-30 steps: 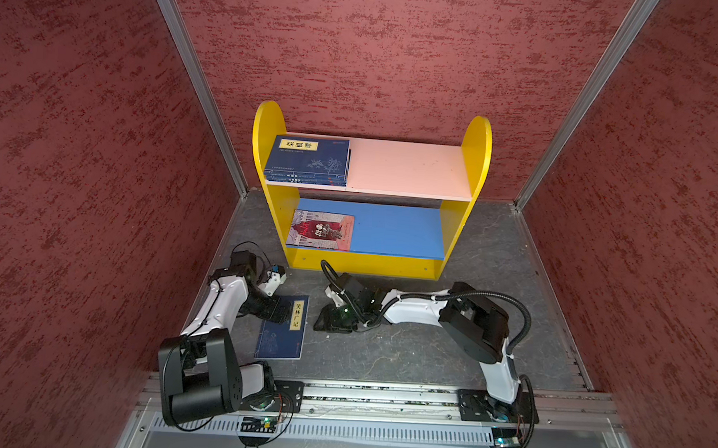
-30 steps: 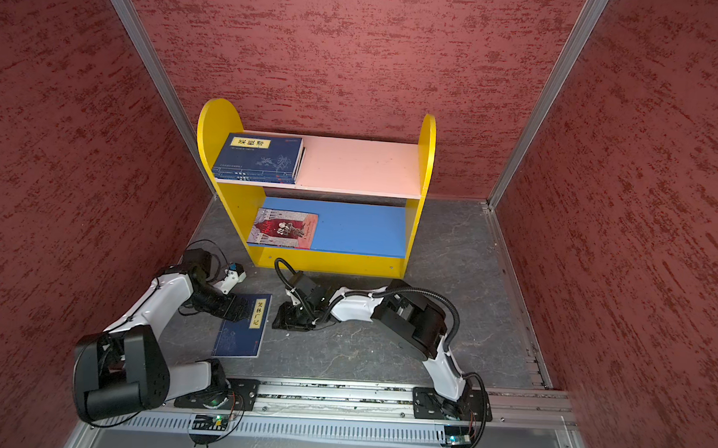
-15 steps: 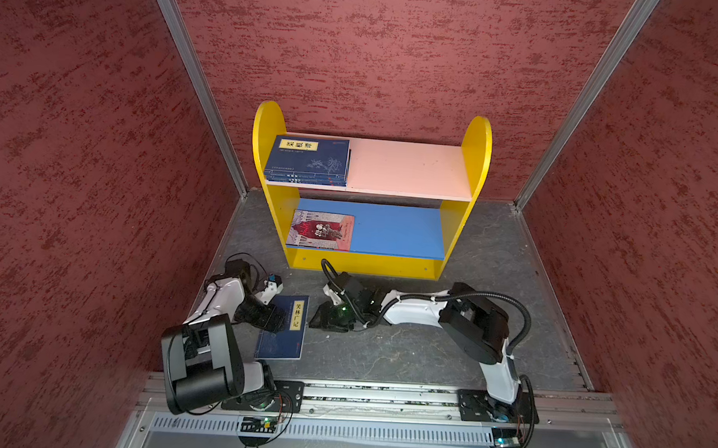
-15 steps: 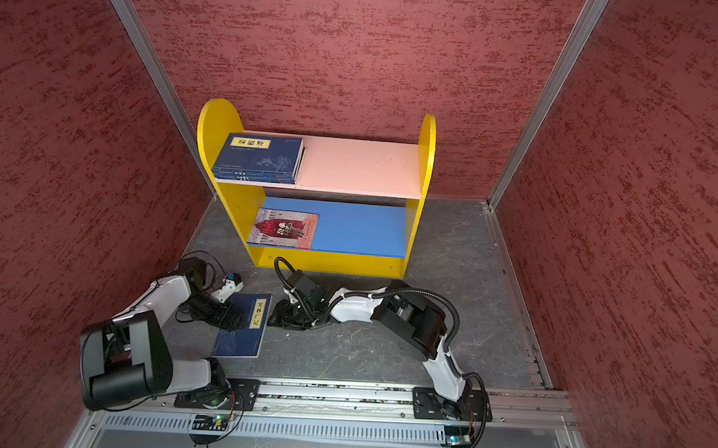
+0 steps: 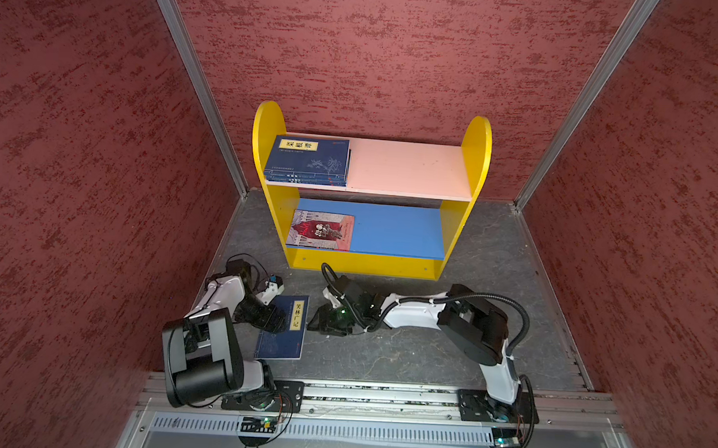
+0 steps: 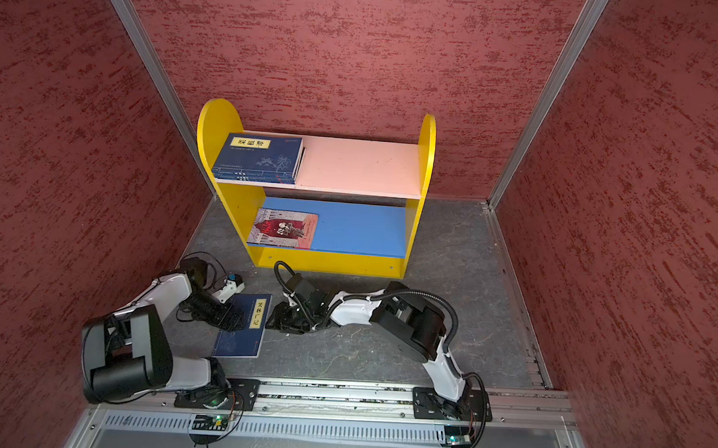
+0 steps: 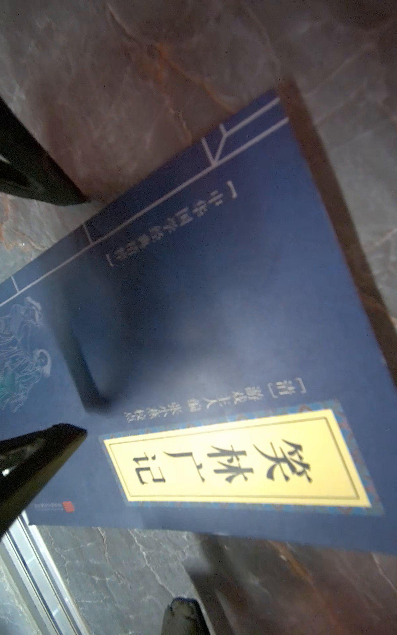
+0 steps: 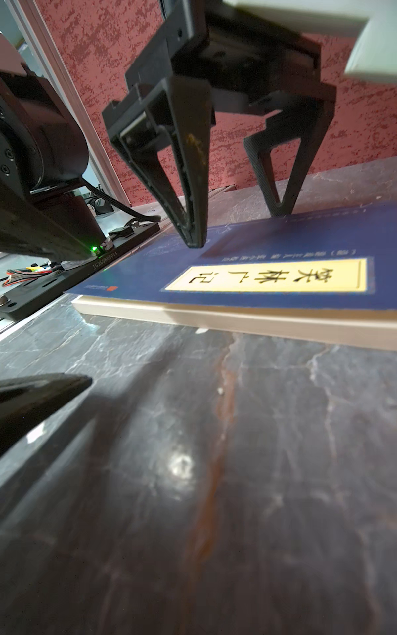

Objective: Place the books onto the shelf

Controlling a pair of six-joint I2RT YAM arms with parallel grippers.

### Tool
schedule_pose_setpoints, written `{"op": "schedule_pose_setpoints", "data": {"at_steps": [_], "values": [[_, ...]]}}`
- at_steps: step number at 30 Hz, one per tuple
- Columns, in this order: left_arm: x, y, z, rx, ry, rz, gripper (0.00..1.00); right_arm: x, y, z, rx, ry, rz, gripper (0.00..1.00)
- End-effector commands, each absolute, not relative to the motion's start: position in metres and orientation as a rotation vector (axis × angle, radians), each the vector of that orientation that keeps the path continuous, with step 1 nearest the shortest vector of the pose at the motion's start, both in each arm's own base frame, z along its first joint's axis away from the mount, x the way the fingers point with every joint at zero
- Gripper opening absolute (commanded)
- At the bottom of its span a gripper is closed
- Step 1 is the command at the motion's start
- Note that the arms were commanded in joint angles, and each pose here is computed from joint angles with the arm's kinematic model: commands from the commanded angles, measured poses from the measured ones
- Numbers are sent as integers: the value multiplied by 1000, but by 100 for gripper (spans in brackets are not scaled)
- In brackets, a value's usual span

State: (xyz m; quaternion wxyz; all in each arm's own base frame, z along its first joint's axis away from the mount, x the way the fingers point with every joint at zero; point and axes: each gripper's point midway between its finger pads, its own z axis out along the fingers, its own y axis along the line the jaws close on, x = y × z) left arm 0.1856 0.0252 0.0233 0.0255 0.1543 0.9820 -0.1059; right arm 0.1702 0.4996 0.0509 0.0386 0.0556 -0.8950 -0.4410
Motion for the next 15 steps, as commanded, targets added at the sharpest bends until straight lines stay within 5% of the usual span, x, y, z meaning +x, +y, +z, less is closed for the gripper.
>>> {"op": "schedule_pose_setpoints", "data": {"at_steps": [1, 15], "values": [[181, 13, 19, 481, 3064, -418, 99, 172, 506, 45, 108, -2750, -1375, 55], [191, -6, 20, 355, 3205, -473, 98, 176, 502, 31, -74, -2784, -1381, 55]]}}
